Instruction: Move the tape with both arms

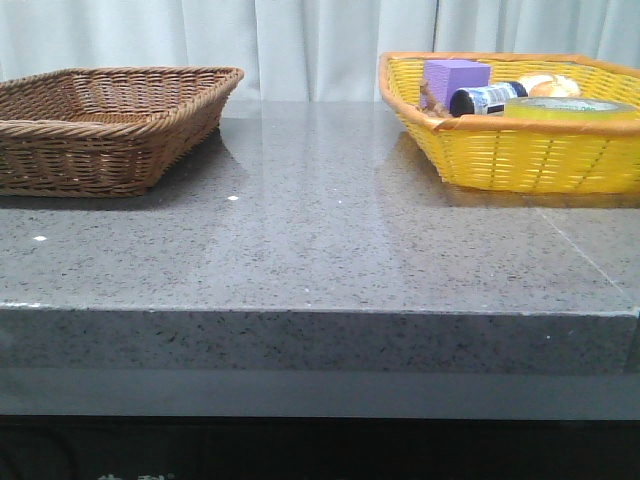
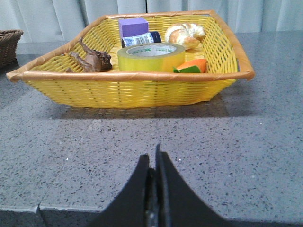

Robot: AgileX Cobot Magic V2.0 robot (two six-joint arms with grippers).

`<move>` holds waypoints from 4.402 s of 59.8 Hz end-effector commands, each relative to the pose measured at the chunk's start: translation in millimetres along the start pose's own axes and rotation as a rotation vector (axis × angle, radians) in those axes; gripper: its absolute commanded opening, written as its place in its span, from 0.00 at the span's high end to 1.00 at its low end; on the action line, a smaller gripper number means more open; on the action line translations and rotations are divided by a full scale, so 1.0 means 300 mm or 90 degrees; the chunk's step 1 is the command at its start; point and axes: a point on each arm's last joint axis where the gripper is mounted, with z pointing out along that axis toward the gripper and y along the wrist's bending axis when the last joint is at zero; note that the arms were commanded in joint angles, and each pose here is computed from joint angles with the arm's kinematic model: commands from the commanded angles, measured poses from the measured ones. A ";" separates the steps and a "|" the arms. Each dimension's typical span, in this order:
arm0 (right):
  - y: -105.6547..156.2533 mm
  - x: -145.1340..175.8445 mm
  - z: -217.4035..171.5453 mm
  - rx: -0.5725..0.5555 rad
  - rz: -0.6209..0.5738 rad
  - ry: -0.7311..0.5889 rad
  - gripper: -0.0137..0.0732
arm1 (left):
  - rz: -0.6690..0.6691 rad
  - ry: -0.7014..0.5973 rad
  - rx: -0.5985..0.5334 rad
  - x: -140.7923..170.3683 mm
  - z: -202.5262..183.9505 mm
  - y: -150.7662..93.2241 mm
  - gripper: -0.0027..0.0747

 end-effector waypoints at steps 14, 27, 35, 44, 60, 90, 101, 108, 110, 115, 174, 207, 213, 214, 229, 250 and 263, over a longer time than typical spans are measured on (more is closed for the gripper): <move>0.003 -0.057 -0.014 0.000 -0.002 -0.082 0.92 | -0.002 -0.044 0.003 0.013 0.003 0.001 0.99; 0.003 -0.057 -0.014 0.000 -0.002 -0.082 0.92 | -0.002 -0.044 0.003 0.013 0.003 0.001 0.99; 0.003 -0.057 -0.014 0.000 -0.002 -0.082 0.92 | -0.002 -0.044 0.003 0.013 0.003 0.001 0.99; 0.003 -0.057 -0.014 0.000 -0.002 -0.082 0.92 | -0.002 -0.044 0.003 0.013 0.003 0.001 0.99; 0.003 -0.057 -0.014 0.000 -0.002 -0.082 0.92 | -0.002 -0.044 0.003 0.013 0.003 0.001 0.99; 0.003 -0.059 -0.014 0.000 -0.002 -0.086 0.92 | -0.002 -0.061 0.004 0.005 0.002 0.001 0.99; 0.009 -0.106 -0.026 -0.003 -0.002 -0.107 0.92 | -0.002 -0.112 0.009 -0.061 -0.011 -0.005 0.99; 0.021 -0.190 -0.049 -0.010 -0.004 -0.114 0.92 | -0.002 -0.131 0.011 -0.154 -0.025 -0.013 0.99; 0.025 -0.215 -0.053 -0.012 -0.004 -0.112 0.92 | -0.002 -0.128 0.010 -0.179 -0.026 -0.015 0.99; 0.036 -0.294 -0.057 -0.015 -0.005 -0.100 0.91 | -0.002 -0.105 0.008 -0.255 -0.017 -0.022 0.99; 0.057 -0.539 0.055 -0.009 -0.005 -0.110 0.17 | -0.002 -0.069 0.005 -0.482 0.124 -0.041 0.14; 0.013 -0.768 0.635 0.047 0.021 0.209 0.17 | -0.002 -0.069 0.005 -0.482 0.124 -0.041 0.14; -0.008 -0.769 0.774 0.052 0.026 0.285 0.17 | -0.002 -0.069 0.005 -0.482 0.124 -0.041 0.14; -0.012 -0.767 0.796 0.053 0.027 0.296 0.17 | -0.002 -0.069 0.005 -0.482 0.124 -0.041 0.14; -0.090 -0.719 1.017 0.076 0.041 0.388 0.17 | -0.002 -0.069 0.005 -0.482 0.124 -0.041 0.14; -0.131 -0.564 1.192 0.077 0.044 0.480 0.17 | -0.002 -0.069 0.005 -0.482 0.124 -0.041 0.14; -0.144 -0.494 1.228 0.077 0.043 0.515 0.17 | -0.002 -0.069 0.005 -0.482 0.124 -0.041 0.14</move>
